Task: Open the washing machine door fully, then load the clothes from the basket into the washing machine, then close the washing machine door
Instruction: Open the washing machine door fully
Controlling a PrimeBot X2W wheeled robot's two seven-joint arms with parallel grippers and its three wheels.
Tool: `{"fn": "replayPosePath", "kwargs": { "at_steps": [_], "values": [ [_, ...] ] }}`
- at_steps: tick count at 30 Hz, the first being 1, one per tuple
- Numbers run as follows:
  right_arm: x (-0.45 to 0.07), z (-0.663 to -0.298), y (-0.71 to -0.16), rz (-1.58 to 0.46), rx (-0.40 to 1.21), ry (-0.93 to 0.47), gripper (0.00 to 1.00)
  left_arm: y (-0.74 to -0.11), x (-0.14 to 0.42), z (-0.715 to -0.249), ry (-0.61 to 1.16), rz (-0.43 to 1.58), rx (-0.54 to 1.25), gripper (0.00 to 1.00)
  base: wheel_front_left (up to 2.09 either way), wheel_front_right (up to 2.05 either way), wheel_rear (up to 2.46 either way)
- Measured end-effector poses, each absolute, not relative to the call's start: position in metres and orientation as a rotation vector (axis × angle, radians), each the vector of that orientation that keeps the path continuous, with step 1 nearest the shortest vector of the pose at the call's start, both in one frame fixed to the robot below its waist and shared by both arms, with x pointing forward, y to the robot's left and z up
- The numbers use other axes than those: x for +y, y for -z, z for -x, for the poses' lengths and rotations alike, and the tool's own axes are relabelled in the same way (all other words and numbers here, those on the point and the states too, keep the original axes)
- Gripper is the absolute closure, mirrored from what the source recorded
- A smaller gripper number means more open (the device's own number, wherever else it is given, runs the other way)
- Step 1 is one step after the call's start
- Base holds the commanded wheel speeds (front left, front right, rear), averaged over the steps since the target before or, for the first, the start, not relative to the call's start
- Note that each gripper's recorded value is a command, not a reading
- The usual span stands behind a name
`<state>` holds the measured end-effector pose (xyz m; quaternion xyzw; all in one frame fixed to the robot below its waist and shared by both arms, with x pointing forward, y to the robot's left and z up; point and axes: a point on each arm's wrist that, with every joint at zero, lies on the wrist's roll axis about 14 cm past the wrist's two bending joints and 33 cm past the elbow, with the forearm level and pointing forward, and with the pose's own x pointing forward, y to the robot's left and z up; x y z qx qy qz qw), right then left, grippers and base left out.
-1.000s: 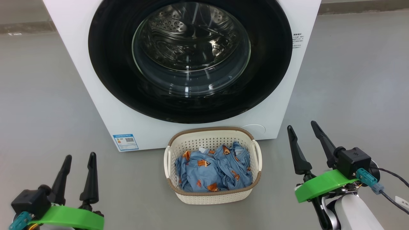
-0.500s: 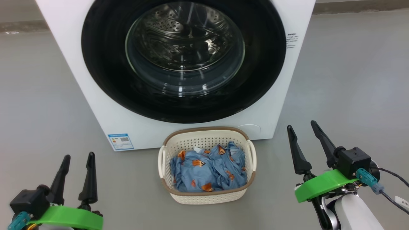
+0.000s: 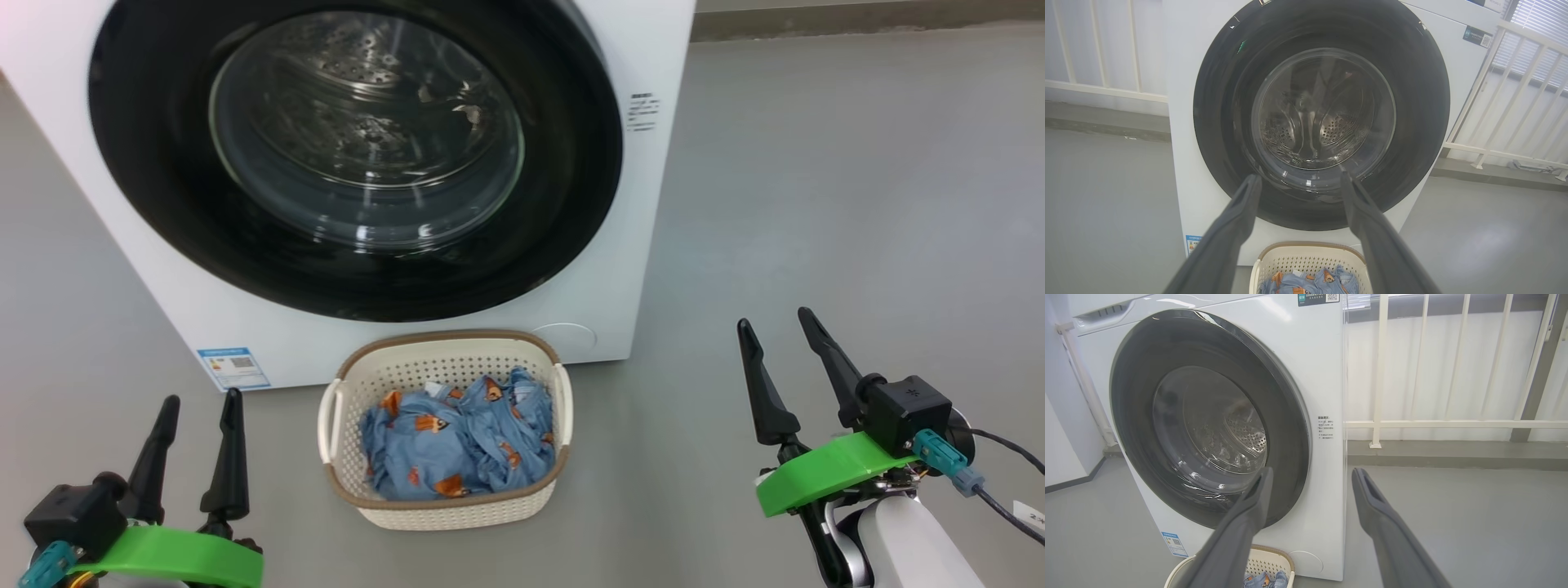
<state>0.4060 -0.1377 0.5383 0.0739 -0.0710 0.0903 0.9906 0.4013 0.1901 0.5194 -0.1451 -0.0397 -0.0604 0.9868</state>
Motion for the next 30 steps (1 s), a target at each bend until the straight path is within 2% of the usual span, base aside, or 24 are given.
{"fn": "replayPosePath", "kwargs": {
  "at_steps": [7, 30],
  "values": [
    [-0.1391, -0.4058, -0.5383, -0.146, -0.143, -0.179, 0.00, -0.5194, 0.1892, -0.4016, 0.124, 0.293, -0.079, 0.00, 0.39, 0.39, -0.78],
    [-0.1401, -0.4057, -0.5381, -0.147, -0.142, -0.175, 0.00, -0.5193, 0.1888, -0.4019, 0.125, 0.296, -0.079, 0.00, 0.00, 0.00, -0.01]
  ]
}}
